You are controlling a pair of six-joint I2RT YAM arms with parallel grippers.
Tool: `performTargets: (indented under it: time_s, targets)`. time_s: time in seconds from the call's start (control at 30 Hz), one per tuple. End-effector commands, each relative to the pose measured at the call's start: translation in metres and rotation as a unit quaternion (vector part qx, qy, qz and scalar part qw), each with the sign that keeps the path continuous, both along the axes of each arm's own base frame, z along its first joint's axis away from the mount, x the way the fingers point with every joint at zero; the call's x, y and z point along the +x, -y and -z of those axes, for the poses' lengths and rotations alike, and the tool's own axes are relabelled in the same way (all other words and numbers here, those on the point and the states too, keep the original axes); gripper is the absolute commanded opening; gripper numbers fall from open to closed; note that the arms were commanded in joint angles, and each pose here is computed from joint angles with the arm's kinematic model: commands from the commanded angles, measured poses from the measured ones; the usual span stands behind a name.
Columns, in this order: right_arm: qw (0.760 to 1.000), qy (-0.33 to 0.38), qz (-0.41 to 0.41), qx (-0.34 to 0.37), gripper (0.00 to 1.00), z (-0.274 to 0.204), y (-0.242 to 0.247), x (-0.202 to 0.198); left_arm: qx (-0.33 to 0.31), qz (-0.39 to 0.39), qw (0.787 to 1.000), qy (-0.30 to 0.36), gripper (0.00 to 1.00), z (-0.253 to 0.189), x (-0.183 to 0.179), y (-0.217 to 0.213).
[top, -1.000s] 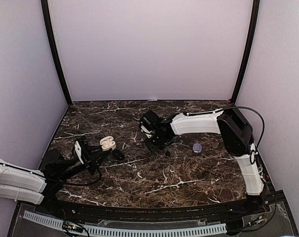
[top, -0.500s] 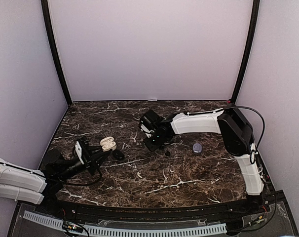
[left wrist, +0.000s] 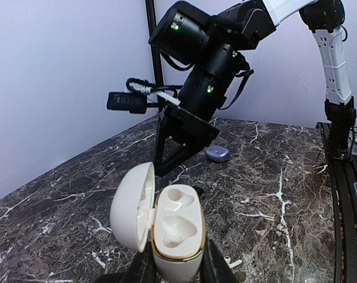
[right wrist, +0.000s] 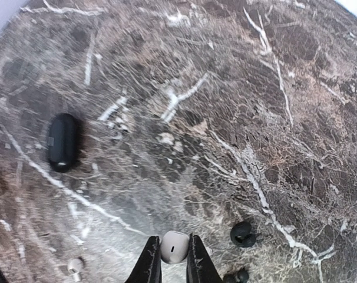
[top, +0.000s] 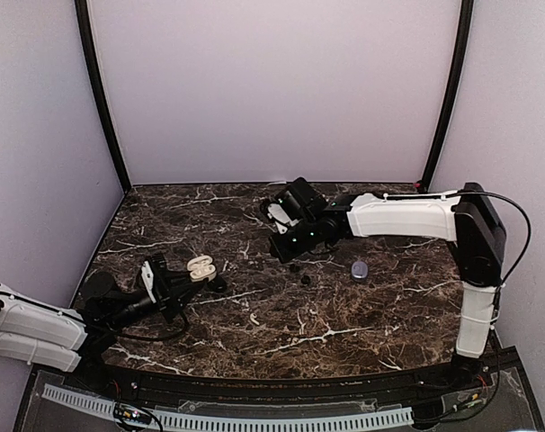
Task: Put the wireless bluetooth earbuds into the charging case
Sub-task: Pick up the left earbud from the center of the board.
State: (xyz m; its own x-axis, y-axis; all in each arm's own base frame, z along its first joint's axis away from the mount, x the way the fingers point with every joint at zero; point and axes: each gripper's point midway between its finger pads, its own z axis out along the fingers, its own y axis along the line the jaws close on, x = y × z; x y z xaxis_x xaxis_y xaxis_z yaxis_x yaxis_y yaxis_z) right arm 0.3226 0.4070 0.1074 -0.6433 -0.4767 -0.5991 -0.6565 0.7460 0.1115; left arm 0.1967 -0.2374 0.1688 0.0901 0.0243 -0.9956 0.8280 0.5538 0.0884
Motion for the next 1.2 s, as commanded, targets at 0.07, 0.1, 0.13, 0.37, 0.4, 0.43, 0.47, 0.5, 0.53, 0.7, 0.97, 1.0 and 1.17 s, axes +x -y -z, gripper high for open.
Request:
performTargets:
  time_s: [0.07, 0.1, 0.13, 0.37, 0.4, 0.43, 0.47, 0.5, 0.53, 0.7, 0.97, 1.0, 1.17]
  targets:
    - [0.995, -0.031, -0.002, 0.097, 0.12, -0.033, -0.008, -0.021, 0.019, 0.032, 0.999, -0.001, 0.19, 0.010, -0.006, 0.007]
    - [0.993, -0.037, -0.003, 0.108, 0.12, -0.037, -0.009, -0.025, 0.020, 0.035, 0.999, -0.002, 0.19, 0.010, -0.007, 0.009]
    - [0.992, -0.043, -0.005, 0.118, 0.12, -0.040, -0.009, -0.029, 0.023, 0.039, 0.999, -0.004, 0.19, 0.012, -0.006, 0.010]
    - [0.976, -0.085, -0.023, 0.198, 0.12, -0.065, -0.013, -0.056, 0.030, 0.069, 0.997, 0.001, 0.16, 0.016, -0.011, 0.019]
    - [0.974, -0.090, -0.026, 0.208, 0.12, -0.068, -0.014, -0.059, 0.030, 0.073, 0.997, 0.002, 0.16, 0.017, -0.012, 0.020]
    - [0.971, -0.095, -0.029, 0.218, 0.12, -0.070, -0.015, -0.064, 0.030, 0.076, 0.997, 0.003, 0.16, 0.017, -0.013, 0.021]
    - [0.968, -0.097, -0.034, 0.229, 0.12, -0.075, -0.017, -0.068, 0.032, 0.080, 0.996, 0.004, 0.16, 0.017, -0.013, 0.022]
    - [0.965, -0.102, -0.039, 0.239, 0.12, -0.076, -0.018, -0.074, 0.033, 0.083, 0.996, 0.004, 0.15, 0.018, -0.014, 0.023]
    - [0.961, -0.106, -0.044, 0.250, 0.12, -0.079, -0.021, -0.079, 0.033, 0.085, 0.996, 0.005, 0.15, 0.018, -0.014, 0.023]
    - [0.938, -0.128, -0.085, 0.309, 0.12, -0.095, -0.039, -0.114, 0.027, 0.096, 0.995, 0.013, 0.15, 0.016, -0.016, 0.026]
    - [0.910, -0.139, -0.118, 0.374, 0.11, -0.113, -0.059, -0.145, 0.020, 0.110, 0.994, 0.022, 0.14, 0.011, -0.020, 0.029]
    - [0.906, -0.138, -0.118, 0.383, 0.11, -0.116, -0.060, -0.146, 0.019, 0.110, 0.993, 0.023, 0.14, 0.010, -0.020, 0.029]
    - [0.888, -0.132, -0.122, 0.422, 0.11, -0.128, -0.063, -0.154, 0.019, 0.114, 0.993, 0.026, 0.14, 0.009, -0.021, 0.030]
